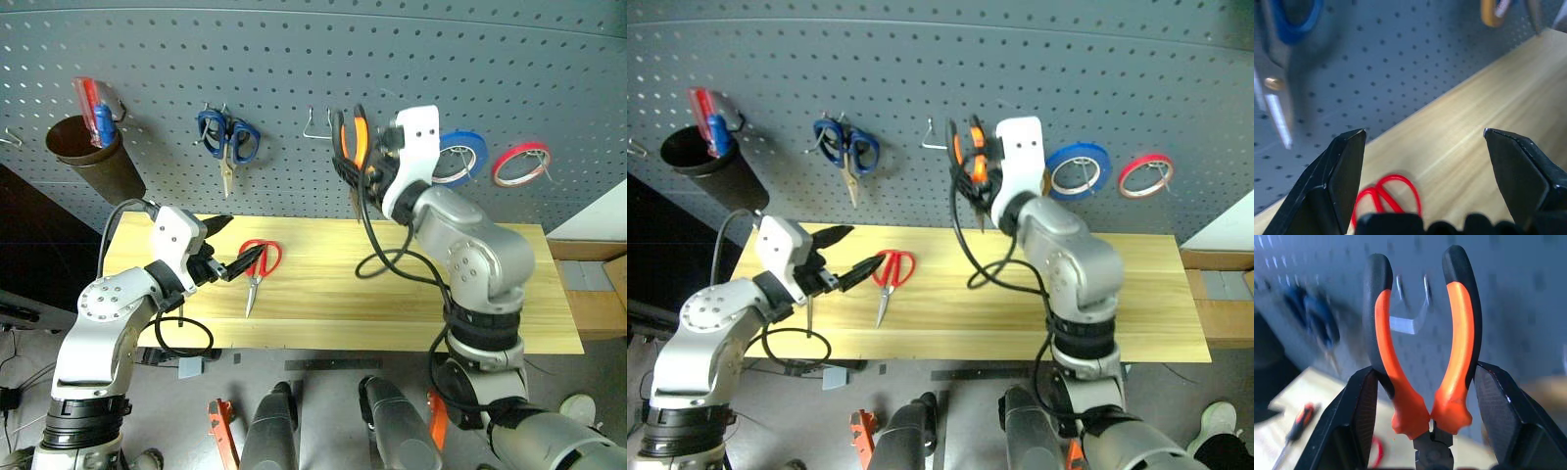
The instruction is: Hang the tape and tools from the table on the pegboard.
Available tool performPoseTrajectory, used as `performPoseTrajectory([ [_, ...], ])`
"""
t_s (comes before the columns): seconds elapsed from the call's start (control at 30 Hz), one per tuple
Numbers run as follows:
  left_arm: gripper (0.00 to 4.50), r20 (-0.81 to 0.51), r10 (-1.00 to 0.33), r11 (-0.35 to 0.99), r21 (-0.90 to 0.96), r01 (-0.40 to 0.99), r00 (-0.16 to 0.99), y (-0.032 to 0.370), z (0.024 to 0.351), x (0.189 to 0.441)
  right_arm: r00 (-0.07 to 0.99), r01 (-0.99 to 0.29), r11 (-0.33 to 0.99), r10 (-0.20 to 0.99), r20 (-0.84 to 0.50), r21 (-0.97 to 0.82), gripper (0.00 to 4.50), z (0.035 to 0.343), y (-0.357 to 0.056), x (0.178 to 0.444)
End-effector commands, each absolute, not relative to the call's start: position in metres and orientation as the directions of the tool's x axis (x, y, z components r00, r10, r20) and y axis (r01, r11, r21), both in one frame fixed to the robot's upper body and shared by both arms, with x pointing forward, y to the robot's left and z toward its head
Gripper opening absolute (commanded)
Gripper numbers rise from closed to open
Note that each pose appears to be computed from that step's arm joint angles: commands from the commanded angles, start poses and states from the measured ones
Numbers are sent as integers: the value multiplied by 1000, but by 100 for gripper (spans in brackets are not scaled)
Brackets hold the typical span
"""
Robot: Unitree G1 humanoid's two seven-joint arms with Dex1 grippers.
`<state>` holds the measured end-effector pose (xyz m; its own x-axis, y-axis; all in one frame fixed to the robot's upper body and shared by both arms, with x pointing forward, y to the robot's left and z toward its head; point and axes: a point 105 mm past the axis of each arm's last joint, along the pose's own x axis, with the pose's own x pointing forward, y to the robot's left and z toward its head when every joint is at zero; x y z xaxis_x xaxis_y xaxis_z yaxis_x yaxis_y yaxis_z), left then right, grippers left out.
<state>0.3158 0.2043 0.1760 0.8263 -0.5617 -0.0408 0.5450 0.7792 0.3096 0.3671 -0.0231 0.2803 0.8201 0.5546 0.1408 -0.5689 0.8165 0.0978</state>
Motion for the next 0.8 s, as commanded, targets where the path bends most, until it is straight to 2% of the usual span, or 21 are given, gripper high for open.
performPoseTrajectory([
  [0.03, 414, 16, -563, 773, 363, 520, 826, 204, 194, 311, 795, -588, 803, 551, 255, 96, 247, 307, -18, 365],
  [0.3, 414, 44, -607, 747, 373, 551, 793, 196, 204, 311, 811, -510, 856, 445, 379, 85, 247, 347, -2, 378],
  [0.47, 414, 70, -635, 734, 362, 574, 769, 187, 211, 313, 795, -492, 868, 419, 438, 63, 247, 363, 4, 381],
  [0.67, 414, 71, -645, 729, 359, 583, 761, 185, 212, 311, 785, -514, 854, 432, 443, 78, 247, 369, 11, 379],
  [0.8, 414, 78, -650, 726, 354, 589, 755, 181, 213, 311, 798, -448, 892, 372, 475, 55, 247, 374, -2, 380],
])
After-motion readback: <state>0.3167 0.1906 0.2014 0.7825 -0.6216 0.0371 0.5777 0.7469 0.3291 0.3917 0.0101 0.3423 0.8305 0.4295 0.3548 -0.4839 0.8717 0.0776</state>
